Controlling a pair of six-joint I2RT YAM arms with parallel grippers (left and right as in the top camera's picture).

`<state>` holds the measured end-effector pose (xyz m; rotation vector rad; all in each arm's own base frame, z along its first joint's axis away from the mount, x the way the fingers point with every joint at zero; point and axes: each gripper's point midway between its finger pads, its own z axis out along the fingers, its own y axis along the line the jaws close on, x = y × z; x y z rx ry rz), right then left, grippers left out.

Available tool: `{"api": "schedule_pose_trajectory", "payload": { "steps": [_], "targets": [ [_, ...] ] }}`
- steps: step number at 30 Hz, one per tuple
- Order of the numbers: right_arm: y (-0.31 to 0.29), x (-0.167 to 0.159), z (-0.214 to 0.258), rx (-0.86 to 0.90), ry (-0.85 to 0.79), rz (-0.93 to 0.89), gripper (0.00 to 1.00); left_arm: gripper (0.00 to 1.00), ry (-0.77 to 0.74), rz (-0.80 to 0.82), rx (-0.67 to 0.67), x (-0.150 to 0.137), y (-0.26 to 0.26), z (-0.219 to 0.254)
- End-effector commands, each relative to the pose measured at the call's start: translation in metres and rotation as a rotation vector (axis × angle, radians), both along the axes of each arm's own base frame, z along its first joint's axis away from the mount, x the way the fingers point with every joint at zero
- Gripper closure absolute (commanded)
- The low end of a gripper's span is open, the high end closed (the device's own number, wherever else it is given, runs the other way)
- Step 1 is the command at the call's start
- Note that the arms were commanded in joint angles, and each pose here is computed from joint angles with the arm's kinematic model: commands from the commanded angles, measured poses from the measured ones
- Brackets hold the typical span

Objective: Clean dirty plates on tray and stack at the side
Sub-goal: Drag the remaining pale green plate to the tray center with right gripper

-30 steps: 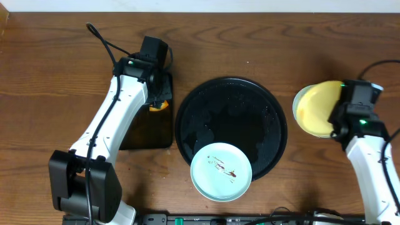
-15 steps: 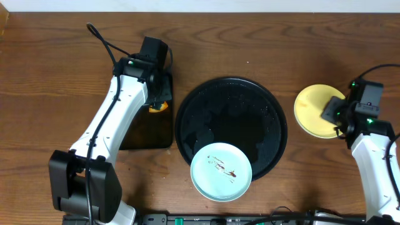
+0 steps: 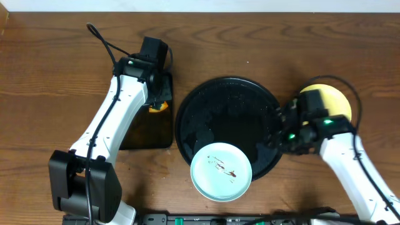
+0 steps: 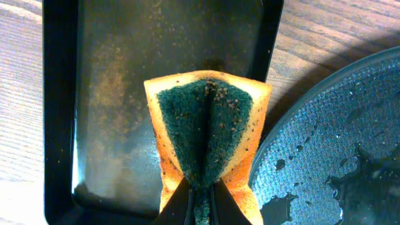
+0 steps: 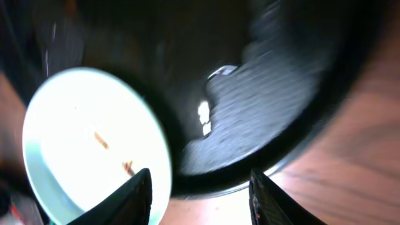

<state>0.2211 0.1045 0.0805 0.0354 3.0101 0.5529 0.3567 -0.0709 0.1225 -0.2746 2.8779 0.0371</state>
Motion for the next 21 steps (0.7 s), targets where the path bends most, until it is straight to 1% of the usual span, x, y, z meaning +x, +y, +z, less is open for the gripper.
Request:
{"api": "schedule_pose_trajectory", "payload": {
  "steps": [1,3,8,13,14,18,21],
  "targets": [
    [0.029,-0.034,-0.015,0.045,0.088,0.085,0.52,0.93,-0.022,-0.009,0.011,-0.001,0.004,0.008],
    [0.037,-0.045,-0.025,0.043,0.109,0.097,0.52,0.93,-0.022,-0.009,0.011,-0.001,0.004,0.008],
    [0.049,-0.065,-0.052,0.044,0.133,0.097,0.57,0.92,-0.022,-0.009,0.011,-0.001,0.004,0.008],
    [0.053,-0.068,-0.068,0.059,0.111,0.087,0.73,0.93,-0.022,-0.009,0.011,-0.001,0.004,0.008],
    [0.053,-0.067,-0.07,0.058,0.105,0.08,0.78,0.92,-0.022,-0.009,0.011,-0.001,0.004,0.008],
    [0.051,-0.053,-0.072,0.036,0.043,0.05,0.91,0.92,-0.022,-0.009,0.011,-0.001,0.004,0.008],
    [0.048,-0.034,-0.071,0.013,-0.025,0.0,0.99,0.92,-0.021,-0.009,0.011,-0.001,0.004,0.008]
  ]
}}
